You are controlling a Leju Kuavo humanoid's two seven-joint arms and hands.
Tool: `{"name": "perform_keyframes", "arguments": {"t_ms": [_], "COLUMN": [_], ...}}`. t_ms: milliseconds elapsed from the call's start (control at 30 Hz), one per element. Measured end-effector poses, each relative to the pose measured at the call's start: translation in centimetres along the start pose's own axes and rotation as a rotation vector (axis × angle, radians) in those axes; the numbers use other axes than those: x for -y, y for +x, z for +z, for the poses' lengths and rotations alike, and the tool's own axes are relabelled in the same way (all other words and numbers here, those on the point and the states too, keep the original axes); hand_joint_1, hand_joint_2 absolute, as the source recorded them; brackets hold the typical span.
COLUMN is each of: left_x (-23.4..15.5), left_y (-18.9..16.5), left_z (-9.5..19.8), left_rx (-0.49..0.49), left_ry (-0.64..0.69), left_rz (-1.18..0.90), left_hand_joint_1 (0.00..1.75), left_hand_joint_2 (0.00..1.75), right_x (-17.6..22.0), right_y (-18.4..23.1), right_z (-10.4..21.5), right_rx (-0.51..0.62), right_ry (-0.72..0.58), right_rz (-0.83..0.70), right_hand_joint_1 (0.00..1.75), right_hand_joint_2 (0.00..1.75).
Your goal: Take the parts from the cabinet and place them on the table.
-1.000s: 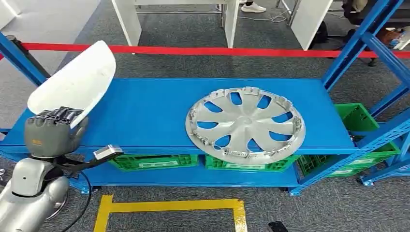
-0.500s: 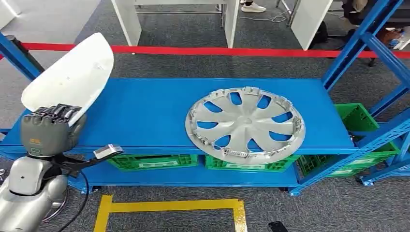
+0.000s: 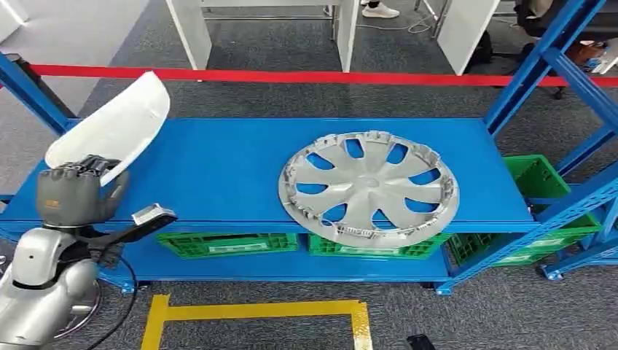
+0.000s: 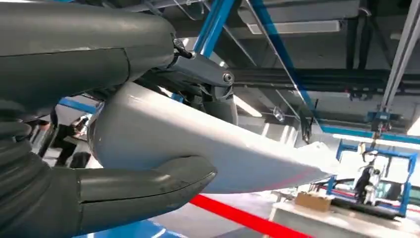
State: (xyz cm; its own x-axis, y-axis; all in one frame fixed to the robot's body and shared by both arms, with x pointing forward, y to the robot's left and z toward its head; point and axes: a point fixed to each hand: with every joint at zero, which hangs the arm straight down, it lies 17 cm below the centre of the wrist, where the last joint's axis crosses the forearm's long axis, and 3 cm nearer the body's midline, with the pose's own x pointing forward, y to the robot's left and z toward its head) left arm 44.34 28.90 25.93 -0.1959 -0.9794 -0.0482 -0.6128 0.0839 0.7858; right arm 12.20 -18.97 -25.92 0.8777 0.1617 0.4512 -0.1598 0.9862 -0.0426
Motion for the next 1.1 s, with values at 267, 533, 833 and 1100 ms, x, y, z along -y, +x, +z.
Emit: {"name": "perform_keyframes", "arguments": {"t_ms": [267, 533, 833, 1100], "left_x": [-0.5, -0.8, -2.8, -3.2], "left_y": [-2.5, -3.4, -4.4, -4.4], "left_z": [2.2, 2.8, 3.8, 3.8], "left_rx": [-0.039, -0.047, -0.016, 0.000], "left_ry": [-0.014, -0.017, 0.008, 0.016], "left_rz": [-0.012, -0.025, -0.081, -0.102], "left_hand_joint_1": [1.75, 1.75, 1.75, 1.75], "left_hand_joint_2": [1.75, 1.75, 1.75, 1.75], "right_x": [-1.1, -1.6, -2.4, -2.7], "right_y": [0.2, 0.4, 0.6, 1.1], "right_z": [0.1, 0.1, 0.1, 0.1], "right_rx": [-0.011, -0.011, -0.017, -0.011], "right_ry": [0.008, 0.014, 0.025, 0.029], "right_rz": [0.005, 0.002, 0.001, -0.001], "right_hand_joint_1": [0.00, 0.00, 0.00, 0.00], "right_hand_joint_2": [0.00, 0.00, 0.00, 0.00]}}
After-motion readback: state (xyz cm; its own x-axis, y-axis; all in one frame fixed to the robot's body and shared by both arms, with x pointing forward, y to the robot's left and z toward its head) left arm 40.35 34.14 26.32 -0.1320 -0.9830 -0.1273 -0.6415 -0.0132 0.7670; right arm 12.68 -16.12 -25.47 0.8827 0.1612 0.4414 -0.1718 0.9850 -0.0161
